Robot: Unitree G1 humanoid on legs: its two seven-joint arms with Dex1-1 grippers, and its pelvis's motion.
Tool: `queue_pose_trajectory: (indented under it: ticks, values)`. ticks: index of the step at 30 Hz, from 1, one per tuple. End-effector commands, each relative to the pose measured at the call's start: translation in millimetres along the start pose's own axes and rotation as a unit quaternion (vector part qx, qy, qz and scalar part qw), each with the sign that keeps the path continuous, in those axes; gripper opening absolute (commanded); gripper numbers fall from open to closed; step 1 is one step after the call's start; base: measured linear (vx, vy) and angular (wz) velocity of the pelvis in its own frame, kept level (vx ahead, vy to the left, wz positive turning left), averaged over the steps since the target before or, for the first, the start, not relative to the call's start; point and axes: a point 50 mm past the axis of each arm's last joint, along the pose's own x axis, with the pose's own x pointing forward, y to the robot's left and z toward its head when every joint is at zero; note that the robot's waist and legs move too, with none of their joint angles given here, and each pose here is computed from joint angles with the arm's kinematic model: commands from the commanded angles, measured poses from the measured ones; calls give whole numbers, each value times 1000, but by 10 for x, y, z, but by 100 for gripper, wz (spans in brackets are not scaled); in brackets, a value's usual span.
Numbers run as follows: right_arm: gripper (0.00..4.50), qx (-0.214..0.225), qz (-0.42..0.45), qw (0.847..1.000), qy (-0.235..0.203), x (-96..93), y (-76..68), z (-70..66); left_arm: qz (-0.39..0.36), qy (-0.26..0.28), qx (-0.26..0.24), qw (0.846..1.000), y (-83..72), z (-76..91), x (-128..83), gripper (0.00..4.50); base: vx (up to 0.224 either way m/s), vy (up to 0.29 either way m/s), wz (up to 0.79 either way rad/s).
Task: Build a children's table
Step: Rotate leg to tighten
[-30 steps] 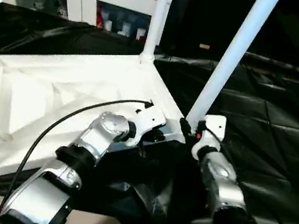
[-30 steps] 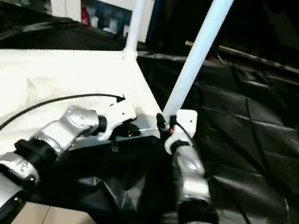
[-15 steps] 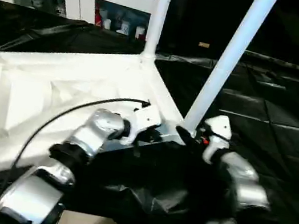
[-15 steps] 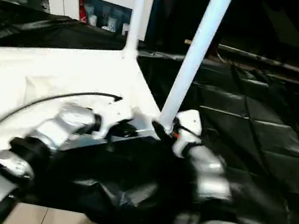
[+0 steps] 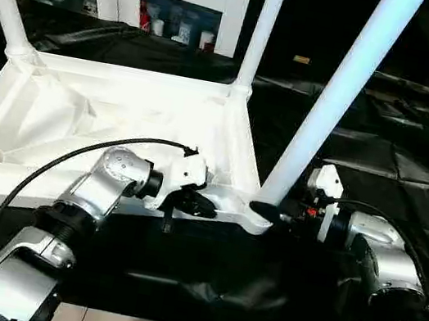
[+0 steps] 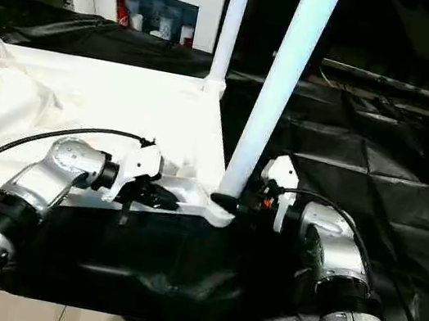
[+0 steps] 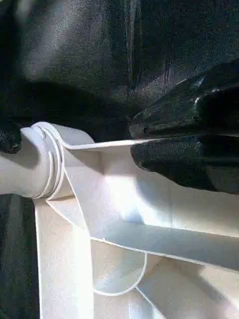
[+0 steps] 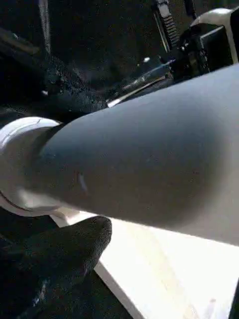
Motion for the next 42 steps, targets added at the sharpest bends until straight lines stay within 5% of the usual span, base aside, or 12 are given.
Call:
queue_pose_trajectory:
  ticks: [1,8,12,16,20,24,25,27,29,34,38,42]
  values:
    - [270,1,2,1000,3,-19,-20,22,-45,11,-53,998,-177,-240,106,0,0,0,0]
    - [204,32,6,999,-12,18,43,-36,-9,14,-60,998,-132,-236,107,0,0,0,0]
    - [198,60,-103,993,-28,143,29,-162,92,18,-66,993,39,-180,186,0,0,0,0]
    - [195,109,-228,967,-37,334,60,-312,170,22,-82,982,142,-82,349,0,0,0,0]
    - [195,170,-361,915,-63,569,111,-360,190,11,-87,978,96,75,638,0,0,0,0]
    - [195,172,-377,908,-62,769,195,-304,167,6,-79,983,12,151,812,0,0,0,0]
    - [195,116,-347,929,-55,871,248,-219,158,9,-72,985,-11,166,855,0,0,0,0]
    - [195,76,-323,942,-56,911,276,-162,157,13,-70,985,-9,158,855,0,0,0,0]
    - [263,64,-300,949,-77,859,242,-103,154,25,-68,985,13,99,786,0,0,0,0]
    - [301,41,-270,959,-69,758,183,-76,151,34,-71,985,41,25,685,0,0,0,0]
    - [301,-2,-149,988,-32,511,159,-92,118,50,-70,989,54,-102,507,0,0,0,0]
    - [301,-10,-97,995,-26,290,101,-55,62,53,-67,994,14,-169,372,0,0,0,0]
